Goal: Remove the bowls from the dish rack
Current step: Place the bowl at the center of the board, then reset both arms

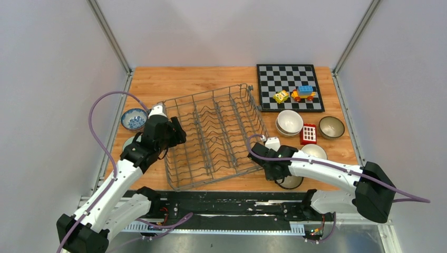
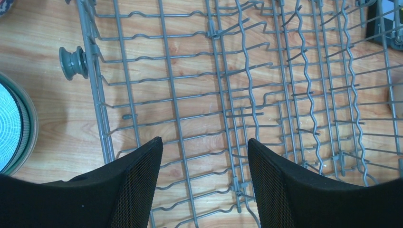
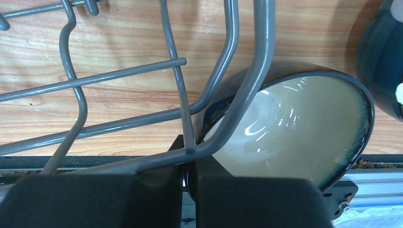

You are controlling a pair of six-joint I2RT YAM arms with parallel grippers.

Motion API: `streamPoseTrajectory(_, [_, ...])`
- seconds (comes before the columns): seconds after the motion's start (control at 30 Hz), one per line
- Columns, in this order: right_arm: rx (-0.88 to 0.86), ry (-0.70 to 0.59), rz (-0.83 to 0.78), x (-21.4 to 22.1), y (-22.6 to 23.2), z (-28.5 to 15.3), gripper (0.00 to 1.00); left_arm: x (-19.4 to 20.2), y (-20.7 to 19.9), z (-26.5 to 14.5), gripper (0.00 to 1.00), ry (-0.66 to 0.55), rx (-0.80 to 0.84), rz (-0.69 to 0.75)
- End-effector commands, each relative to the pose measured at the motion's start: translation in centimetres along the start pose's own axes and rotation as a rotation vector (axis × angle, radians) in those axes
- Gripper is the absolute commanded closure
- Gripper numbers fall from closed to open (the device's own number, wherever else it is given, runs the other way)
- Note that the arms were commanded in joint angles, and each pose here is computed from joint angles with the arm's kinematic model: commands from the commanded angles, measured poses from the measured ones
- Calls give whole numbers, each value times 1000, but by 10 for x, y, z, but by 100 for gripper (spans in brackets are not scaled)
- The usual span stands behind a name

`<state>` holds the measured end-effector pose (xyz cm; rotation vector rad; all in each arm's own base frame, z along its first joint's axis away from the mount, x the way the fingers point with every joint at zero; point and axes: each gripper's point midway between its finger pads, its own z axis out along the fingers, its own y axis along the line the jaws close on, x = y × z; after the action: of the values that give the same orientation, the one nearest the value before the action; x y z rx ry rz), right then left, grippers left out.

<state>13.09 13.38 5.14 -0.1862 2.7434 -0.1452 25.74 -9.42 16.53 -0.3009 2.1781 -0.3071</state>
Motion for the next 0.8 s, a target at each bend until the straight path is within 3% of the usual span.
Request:
streamPoseTrajectory(0.0, [28,2,-30,1,-7,5,91,2,2,1,31,-1,-6,14])
streamPoseTrajectory(0.17, [-51,12,-47,2,3,-3,76,2,3,-1,31,-3,-9,19])
streamPoseTrajectory(0.3, [-148,-11,-57,-2,11,-19,53,1,3,-2,31,-2,-5,28])
streamPoseTrajectory(0.43, [-234,-30,-80,-3,13,-42,37,0,0,-4,30,4,9,43])
streamPoseTrajectory(0.6, [-364,-88,-188,-15,11,-96,34,-10,-7,-12,25,-11,43,79])
streamPoseTrajectory(0.77, [-499,-326,-259,-53,12,-149,34,-23,-15,-20,17,-79,94,65])
